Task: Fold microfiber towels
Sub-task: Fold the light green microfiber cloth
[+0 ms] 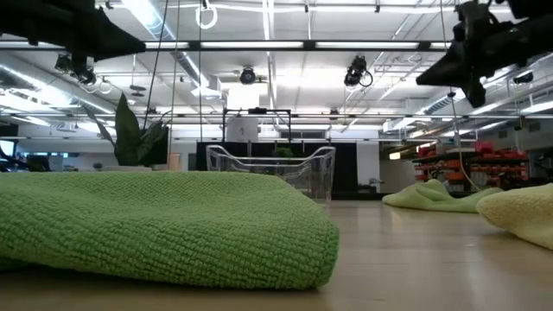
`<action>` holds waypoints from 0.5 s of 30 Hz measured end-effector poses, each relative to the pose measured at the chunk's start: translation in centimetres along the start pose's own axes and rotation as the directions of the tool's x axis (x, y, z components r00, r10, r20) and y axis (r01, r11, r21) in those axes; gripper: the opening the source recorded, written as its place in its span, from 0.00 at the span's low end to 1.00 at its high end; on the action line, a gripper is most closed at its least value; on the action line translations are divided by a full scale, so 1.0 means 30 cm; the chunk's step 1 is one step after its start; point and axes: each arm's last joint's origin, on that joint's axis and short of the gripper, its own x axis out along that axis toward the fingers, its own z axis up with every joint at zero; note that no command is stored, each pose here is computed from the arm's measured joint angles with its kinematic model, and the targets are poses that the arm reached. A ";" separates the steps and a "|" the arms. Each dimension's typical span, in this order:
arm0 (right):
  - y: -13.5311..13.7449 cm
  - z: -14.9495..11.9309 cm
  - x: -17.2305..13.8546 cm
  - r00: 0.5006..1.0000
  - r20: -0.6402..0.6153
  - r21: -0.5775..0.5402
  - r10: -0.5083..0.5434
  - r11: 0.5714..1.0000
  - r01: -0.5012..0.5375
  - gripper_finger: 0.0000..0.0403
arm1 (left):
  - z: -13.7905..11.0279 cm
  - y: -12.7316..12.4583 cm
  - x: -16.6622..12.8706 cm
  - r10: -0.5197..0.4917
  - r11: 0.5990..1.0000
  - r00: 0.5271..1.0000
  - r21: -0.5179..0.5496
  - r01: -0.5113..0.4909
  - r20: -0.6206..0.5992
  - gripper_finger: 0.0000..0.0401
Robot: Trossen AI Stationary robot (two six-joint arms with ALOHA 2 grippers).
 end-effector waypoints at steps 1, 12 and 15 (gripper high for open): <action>0.006 0.014 0.002 0.999 -0.030 -0.009 -0.037 0.999 0.037 0.03 | -0.009 0.000 0.005 0.005 1.000 1.000 -0.002 -0.005 -0.017 0.10; 0.061 0.134 0.122 0.880 -0.299 -0.253 -0.368 0.920 0.299 0.16 | -0.082 -0.006 0.056 -0.039 0.999 0.982 -0.029 0.035 -0.186 0.12; 0.029 0.131 0.175 0.834 -0.347 -0.266 -0.430 0.897 0.352 0.21 | -0.090 -0.011 0.064 -0.048 0.999 0.978 -0.018 0.046 -0.205 0.14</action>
